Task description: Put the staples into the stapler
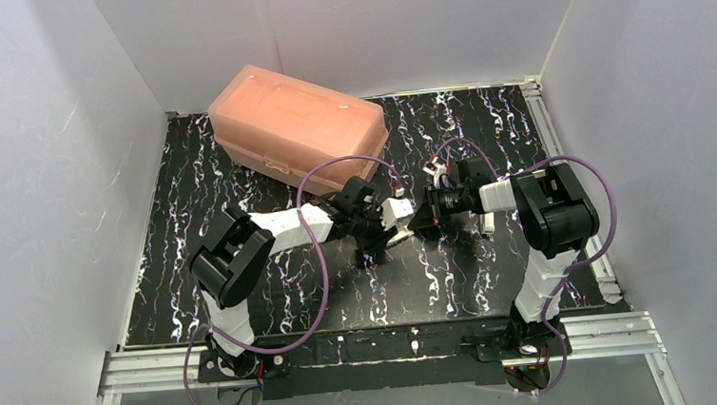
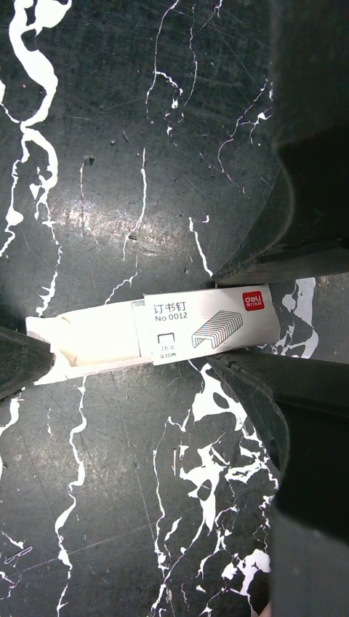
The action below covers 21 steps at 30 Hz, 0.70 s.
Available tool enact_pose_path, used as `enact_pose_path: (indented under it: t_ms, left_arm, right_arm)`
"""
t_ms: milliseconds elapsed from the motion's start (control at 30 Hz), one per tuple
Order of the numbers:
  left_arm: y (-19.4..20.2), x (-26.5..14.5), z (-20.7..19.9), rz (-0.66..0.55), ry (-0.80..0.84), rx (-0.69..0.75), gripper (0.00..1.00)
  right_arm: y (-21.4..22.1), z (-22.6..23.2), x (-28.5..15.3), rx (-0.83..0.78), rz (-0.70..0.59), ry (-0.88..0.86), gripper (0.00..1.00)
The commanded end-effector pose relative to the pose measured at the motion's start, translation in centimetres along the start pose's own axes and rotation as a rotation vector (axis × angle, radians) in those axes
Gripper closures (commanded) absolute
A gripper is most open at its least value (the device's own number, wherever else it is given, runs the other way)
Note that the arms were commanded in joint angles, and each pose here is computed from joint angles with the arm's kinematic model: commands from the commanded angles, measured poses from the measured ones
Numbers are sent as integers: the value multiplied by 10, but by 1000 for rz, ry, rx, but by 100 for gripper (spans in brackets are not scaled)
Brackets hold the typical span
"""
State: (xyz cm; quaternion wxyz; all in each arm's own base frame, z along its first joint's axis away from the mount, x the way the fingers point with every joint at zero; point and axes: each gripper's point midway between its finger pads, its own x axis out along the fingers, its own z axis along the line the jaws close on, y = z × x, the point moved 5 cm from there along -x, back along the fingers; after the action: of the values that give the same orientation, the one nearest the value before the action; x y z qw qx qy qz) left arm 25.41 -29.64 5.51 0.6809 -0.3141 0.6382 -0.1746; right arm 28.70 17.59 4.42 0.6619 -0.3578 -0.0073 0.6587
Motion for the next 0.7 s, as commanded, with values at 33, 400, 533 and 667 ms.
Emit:
enact_pose_path:
  t_ms: [33,400,533,667]
  left_arm:
    - [54,-8,-24,212,68,-69,64]
    - [53,-10,-25,208,73,-75,62]
    - [53,-10,-26,207,73,-75,60]
    - [51,-11,-26,201,73,-81,55]
  right_arm:
    - [-6,-4,-12,-49,-15,60,99]
    - [-5,-8,-26,-71,4,96,99]
    - [-6,-6,-30,-73,7,91,99]
    - [-10,-3,-33,-89,5,96,89]
